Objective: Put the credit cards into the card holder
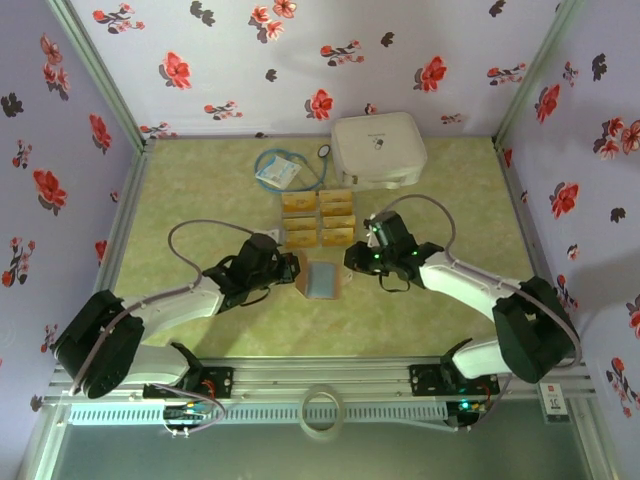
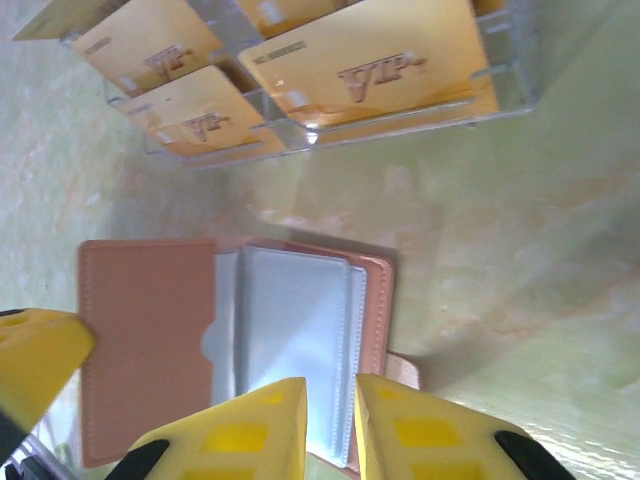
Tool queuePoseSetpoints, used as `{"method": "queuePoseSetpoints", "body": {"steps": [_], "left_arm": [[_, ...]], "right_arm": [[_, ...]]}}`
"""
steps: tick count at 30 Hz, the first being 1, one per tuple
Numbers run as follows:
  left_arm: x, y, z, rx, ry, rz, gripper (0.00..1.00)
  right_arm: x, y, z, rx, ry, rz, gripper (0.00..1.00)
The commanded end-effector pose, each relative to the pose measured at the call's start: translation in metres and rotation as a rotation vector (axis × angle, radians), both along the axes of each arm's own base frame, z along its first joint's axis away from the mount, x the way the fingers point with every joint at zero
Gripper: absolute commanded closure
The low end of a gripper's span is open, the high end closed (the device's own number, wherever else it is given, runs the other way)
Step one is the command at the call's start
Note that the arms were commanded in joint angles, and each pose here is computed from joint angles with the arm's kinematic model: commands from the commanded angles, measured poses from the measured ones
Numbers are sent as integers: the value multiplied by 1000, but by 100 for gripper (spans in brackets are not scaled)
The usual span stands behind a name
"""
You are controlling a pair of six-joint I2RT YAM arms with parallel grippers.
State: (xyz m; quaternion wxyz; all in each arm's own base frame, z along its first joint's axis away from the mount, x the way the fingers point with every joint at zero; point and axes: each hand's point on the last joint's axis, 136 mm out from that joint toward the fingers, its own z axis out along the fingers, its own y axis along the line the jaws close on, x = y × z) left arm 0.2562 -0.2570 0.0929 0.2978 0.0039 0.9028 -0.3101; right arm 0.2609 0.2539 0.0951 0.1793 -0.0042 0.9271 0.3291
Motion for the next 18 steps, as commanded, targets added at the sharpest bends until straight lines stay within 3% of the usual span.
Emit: {"method": "queuePoseSetpoints", "body": {"steps": [1, 7, 11, 18], "left_arm": [[-3, 13, -6, 51, -15, 19, 100], [-7, 21, -16, 87, -9, 26, 100], [-8, 28, -22, 125, -7, 33, 99], [-10, 48, -39, 221, 14, 64, 61]], "right_arm": [[-5, 19, -2, -23, 6, 56, 81], [-10, 58, -17, -29, 26, 129, 83], [-11, 59, -40, -64, 51, 128, 85], [-16, 45, -67, -112, 84, 102, 87]]}}
